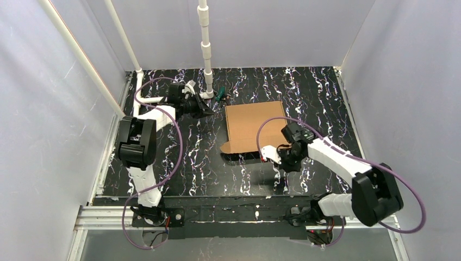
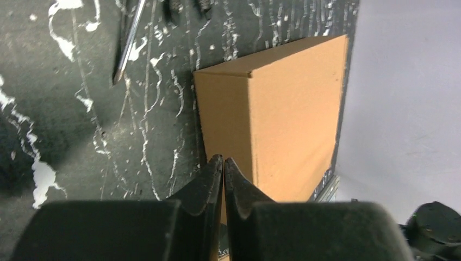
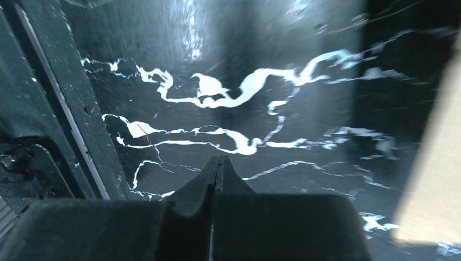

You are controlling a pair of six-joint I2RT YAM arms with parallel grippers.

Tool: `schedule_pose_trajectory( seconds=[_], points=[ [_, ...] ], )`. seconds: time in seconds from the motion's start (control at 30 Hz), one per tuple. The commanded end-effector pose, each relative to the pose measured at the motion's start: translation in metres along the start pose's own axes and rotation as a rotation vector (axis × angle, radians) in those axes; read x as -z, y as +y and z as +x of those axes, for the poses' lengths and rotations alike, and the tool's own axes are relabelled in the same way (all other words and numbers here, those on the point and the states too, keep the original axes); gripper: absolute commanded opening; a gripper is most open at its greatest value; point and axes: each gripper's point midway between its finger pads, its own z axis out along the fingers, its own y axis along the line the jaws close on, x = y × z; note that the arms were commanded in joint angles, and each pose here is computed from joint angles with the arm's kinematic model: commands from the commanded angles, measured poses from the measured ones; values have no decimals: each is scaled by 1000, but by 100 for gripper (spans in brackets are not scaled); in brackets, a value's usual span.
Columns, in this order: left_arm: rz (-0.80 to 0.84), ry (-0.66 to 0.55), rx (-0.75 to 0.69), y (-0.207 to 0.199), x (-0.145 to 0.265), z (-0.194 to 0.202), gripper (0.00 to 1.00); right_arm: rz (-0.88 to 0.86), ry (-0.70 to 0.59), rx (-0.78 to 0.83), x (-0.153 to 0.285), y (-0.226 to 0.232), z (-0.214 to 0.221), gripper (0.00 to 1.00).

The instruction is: Fold the paper box

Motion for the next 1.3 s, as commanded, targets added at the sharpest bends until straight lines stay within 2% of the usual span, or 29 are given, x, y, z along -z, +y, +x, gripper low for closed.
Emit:
schedule_pose_trajectory(
  seconds=[0.0, 0.13, 0.23, 0.37, 0.5, 0.73, 0.83, 0.97, 1.03, 1.13, 1.27],
  points=[
    [-110, 52, 21, 12, -2, 24, 2, 106, 68, -81, -21, -20, 20, 1],
    [-136, 140, 39, 19, -21, 62, 2, 396, 49, -221, -11, -85, 21, 1],
    [-133, 178, 34, 10, -39, 84, 2, 524, 10, -346, 7, -119, 31, 1],
    [-124, 226, 7, -10, -60, 112, 2, 651, -34, -538, 31, -155, 59, 6],
    [-92, 275, -21, -38, -83, 143, 2, 605, -130, -702, 51, -163, 84, 9],
    [-9, 299, -74, -94, -120, 179, 3, 518, -212, -796, 85, -131, 103, 34],
    [-49, 248, -112, -86, -104, 179, 4, 480, -286, -820, 89, -124, 88, 44],
    [-113, 147, -211, -69, -54, 171, 7, 437, -403, -938, 90, -135, 71, 54],
    [-127, 68, -244, -66, -28, 153, 16, 411, -439, -1074, 85, -146, 70, 56],
    [-138, -12, -241, -58, -5, 125, 50, 325, -493, -1271, 70, -155, 67, 57],
    [-47, -6, -194, -68, -4, 88, 65, 193, -541, -1480, 45, -149, 65, 64]
  ],
)
